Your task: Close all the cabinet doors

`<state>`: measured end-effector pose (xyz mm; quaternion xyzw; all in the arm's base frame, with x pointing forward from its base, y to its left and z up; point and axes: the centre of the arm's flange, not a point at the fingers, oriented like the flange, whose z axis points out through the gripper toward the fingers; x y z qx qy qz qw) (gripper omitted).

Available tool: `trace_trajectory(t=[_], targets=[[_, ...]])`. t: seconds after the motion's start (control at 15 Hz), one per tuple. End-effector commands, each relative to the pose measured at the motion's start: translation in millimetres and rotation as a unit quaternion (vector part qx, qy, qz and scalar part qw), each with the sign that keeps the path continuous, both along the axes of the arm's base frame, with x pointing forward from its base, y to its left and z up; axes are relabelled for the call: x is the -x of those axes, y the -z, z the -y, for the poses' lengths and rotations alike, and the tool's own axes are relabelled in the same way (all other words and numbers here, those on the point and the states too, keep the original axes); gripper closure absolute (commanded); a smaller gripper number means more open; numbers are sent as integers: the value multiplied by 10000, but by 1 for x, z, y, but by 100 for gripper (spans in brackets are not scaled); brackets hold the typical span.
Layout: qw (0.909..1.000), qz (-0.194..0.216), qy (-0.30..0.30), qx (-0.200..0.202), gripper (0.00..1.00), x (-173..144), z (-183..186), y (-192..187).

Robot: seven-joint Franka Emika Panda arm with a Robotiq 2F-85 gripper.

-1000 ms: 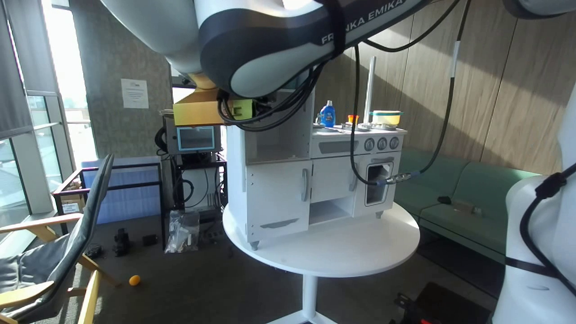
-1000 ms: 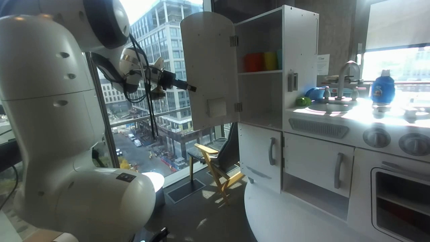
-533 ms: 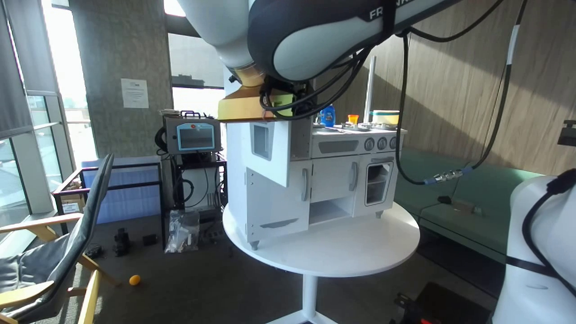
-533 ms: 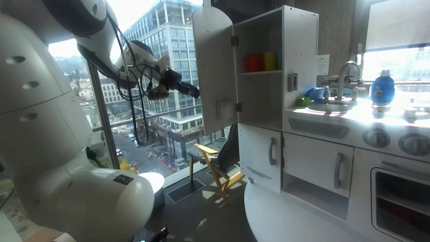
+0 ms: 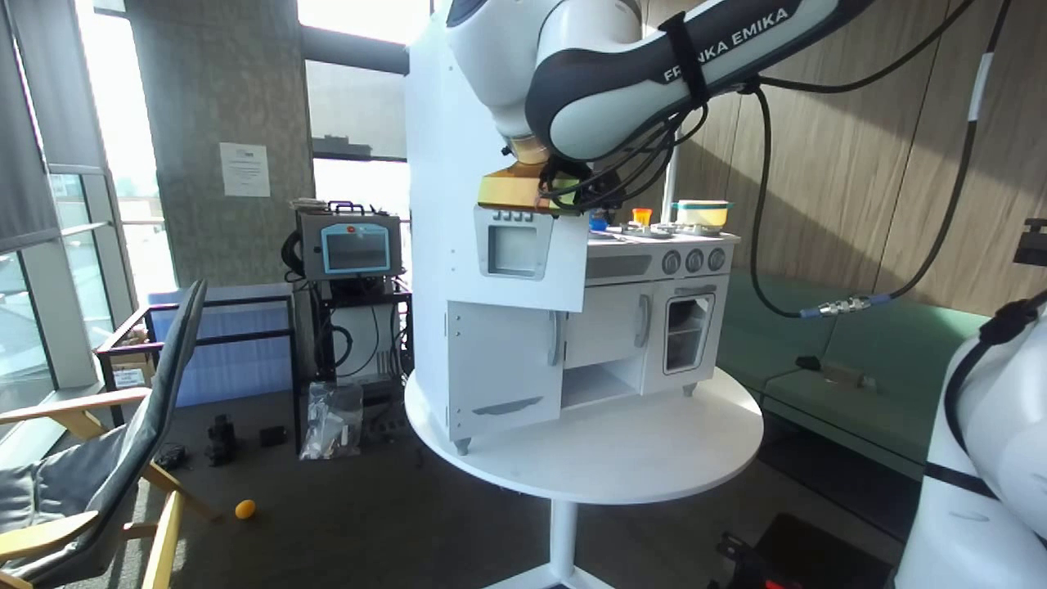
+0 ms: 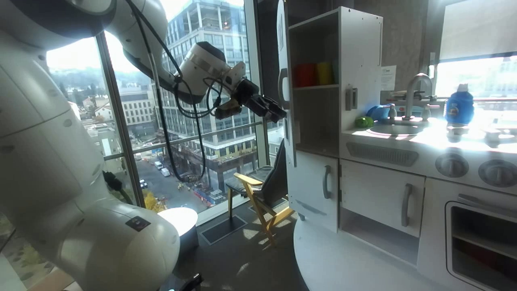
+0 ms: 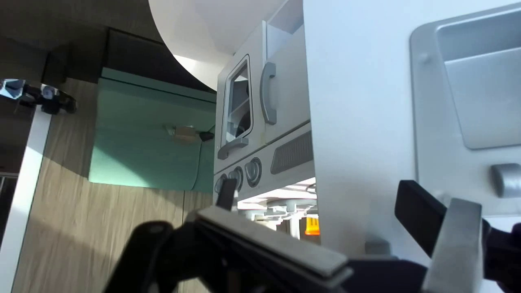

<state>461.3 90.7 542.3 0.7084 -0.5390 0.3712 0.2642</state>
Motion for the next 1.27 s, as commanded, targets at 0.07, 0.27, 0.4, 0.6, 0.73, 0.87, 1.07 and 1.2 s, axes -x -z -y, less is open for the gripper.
trace_trajectory(t=[0.07,0.27,0.4,0.6,0.73,0.87,1.07,1.2], targets=[[9969,644,56,-440,0,-35,52,2],[9890,1195,-576,-653,0,-50,61,-1],[9842,1313,-929,-738,0,-53,58,-3],[9745,1286,-1430,-1159,0,-44,42,2],[9686,1231,-1674,-1367,0,-31,31,8],[9675,1146,-1740,-1434,0,-13,27,13],[9683,1106,-1648,-1514,0,21,30,16],[9683,1216,-1572,-1512,0,46,35,15]])
